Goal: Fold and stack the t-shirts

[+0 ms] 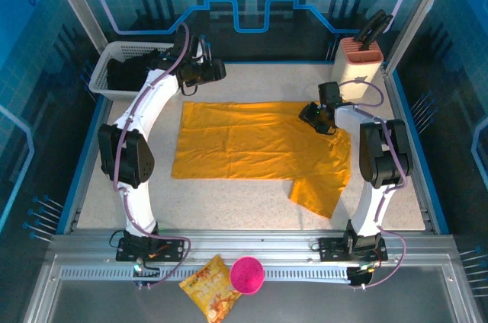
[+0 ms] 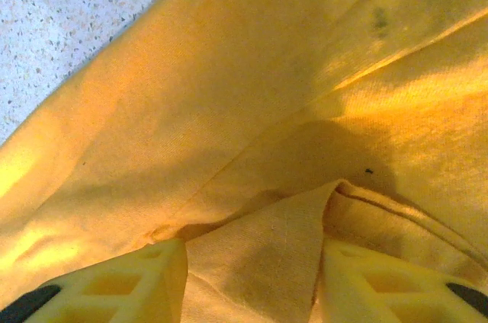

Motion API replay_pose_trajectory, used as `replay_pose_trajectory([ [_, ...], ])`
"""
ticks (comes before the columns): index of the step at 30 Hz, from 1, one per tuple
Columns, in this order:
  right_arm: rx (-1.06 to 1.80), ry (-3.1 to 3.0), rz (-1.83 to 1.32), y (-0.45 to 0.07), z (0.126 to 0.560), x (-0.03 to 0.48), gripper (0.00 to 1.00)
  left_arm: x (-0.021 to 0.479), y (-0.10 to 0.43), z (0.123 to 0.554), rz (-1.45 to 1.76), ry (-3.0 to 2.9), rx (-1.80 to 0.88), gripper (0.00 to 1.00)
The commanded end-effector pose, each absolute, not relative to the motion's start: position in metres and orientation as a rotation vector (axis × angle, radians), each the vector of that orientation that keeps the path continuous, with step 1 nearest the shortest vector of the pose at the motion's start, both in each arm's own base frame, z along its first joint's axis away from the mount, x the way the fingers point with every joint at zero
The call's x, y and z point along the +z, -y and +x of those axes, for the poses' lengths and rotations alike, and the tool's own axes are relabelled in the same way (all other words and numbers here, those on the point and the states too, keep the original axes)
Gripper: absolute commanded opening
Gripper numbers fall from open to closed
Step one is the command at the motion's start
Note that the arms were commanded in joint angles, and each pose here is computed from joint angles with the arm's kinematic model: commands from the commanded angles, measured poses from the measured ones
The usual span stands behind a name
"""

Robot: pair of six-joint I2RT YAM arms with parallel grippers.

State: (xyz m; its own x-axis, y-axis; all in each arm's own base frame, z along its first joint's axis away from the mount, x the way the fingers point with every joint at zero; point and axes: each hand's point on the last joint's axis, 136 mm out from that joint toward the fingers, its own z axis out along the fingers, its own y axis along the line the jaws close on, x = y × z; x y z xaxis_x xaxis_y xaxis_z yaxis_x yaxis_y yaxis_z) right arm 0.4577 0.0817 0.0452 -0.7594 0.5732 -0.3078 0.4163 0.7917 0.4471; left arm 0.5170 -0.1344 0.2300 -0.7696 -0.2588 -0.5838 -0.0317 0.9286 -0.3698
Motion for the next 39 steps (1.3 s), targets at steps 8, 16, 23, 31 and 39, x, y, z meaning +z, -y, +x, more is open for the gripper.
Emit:
replay_pose_trajectory([
  [8, 0.555, -2.530, 0.771, -0.083, 0.468, 0.043, 0.00, 0.237, 0.134, 0.511, -0.168, -2.412, -0.434, 0.80],
  [16, 0.558, -2.455, 0.851, -0.101, 0.449, 0.063, 0.00, 0.239, 0.133, 0.506, -0.149, -2.407, -0.424, 0.80],
  [23, 0.517, -2.354, 1.022, -0.118, 0.428, 0.058, 0.00, 0.235, 0.131, 0.504, -0.113, -2.412, -0.401, 0.80],
  [31, 0.508, -2.340, 1.090, -0.139, 0.416, 0.045, 0.00, 0.234, 0.131, 0.506, -0.088, -2.407, -0.392, 0.81],
  [39, 0.469, -2.353, 1.097, -0.141, 0.408, 0.045, 0.20, 0.242, 0.134, 0.503, -0.067, -2.395, -0.421, 0.84],
])
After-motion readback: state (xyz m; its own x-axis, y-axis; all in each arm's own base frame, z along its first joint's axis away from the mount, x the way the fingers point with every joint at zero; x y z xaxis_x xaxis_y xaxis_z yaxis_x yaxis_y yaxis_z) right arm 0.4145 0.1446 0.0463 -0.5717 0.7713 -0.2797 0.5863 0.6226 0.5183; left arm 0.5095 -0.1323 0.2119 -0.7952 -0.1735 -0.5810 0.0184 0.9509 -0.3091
